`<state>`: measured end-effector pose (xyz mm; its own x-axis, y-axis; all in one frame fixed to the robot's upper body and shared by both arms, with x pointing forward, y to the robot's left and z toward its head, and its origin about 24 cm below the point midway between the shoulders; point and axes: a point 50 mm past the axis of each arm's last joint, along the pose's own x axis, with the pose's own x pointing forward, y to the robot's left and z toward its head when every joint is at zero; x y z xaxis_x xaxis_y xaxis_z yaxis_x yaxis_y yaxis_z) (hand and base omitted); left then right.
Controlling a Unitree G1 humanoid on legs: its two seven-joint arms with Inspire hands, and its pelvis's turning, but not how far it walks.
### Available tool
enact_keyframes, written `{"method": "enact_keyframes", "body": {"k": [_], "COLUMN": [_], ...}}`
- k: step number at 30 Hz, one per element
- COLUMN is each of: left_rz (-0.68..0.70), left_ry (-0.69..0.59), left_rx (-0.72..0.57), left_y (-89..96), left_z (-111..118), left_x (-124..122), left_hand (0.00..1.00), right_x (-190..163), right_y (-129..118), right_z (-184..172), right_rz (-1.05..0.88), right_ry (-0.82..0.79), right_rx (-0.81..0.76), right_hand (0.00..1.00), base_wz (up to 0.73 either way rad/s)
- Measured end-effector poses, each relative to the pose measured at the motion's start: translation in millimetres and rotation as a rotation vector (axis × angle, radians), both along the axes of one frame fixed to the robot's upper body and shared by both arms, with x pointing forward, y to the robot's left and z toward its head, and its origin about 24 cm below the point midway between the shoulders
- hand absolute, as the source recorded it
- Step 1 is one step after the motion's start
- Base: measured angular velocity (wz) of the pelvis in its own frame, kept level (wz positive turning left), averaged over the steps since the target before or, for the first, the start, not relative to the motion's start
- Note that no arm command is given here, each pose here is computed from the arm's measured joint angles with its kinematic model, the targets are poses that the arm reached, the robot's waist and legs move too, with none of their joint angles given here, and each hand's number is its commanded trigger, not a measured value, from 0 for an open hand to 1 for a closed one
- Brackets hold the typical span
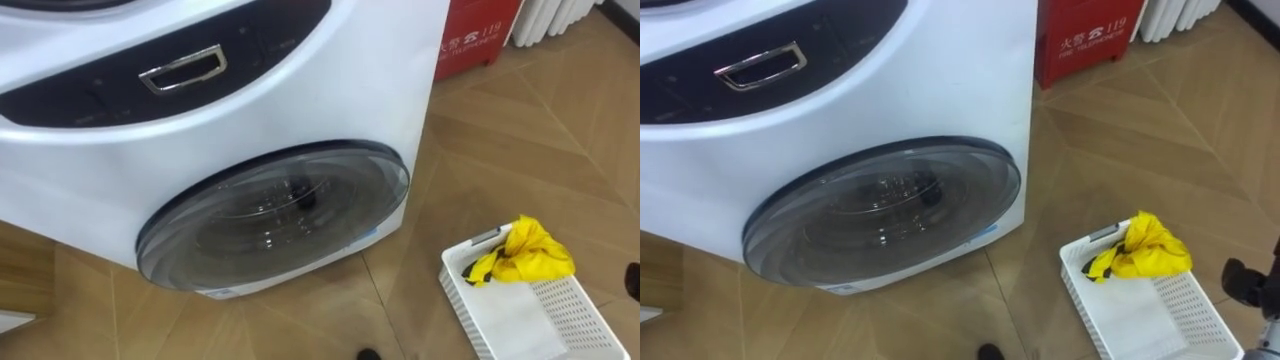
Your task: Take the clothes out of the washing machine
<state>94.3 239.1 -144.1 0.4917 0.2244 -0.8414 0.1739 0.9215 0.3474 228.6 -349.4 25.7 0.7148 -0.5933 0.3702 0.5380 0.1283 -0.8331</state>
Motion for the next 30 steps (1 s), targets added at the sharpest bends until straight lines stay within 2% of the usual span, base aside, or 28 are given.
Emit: {"method": "enact_keyframes", "body": {"k": [6,11,14,18,22,25,30], "left_rz": [0.013,0.006,0.013,0.020,0.032,0.054,0.086], "left_ry": [0.022,0.042,0.058,0.041,0.026,0.018,0.030], "left_rx": [-0.021,-0.050,-0.056,-0.067,-0.089,-0.097,-0.092], "left_y": [3.8,2.8,1.0,-5.7,-15.0,-16.5,-13.5], "left_z": [-1.4,-3.3,-6.0,-7.6,-9.3,-9.5,-10.8], "left_x": [-4.1,-7.3,-12.1,-11.2,-11.2,-10.5,-13.8], "left_hand": [0.00,0.00,0.00,0.00,0.00,0.00,0.00], "right_x": [-0.7,-12.9,-22.5,-52.8,-84.2,-97.4,-112.1], "right_y": [4.5,25.3,44.0,65.3,74.8,86.4,96.7], "right_z": [-4.6,-36.6,-58.8,-94.8,-126.2,-141.2,-154.9], "right_rz": [0.026,0.079,0.115,0.159,0.096,0.097,0.104], "right_ry": [0.032,0.163,0.242,0.411,0.551,0.634,0.745], "right_rx": [0.008,0.107,0.213,0.363,0.567,0.689,0.801], "right_hand": [0.00,0.00,0.00,0.00,0.00,0.00,0.00], "base_wz": [0.00,0.24,0.18,0.36,0.34,0.31,0.27]}}
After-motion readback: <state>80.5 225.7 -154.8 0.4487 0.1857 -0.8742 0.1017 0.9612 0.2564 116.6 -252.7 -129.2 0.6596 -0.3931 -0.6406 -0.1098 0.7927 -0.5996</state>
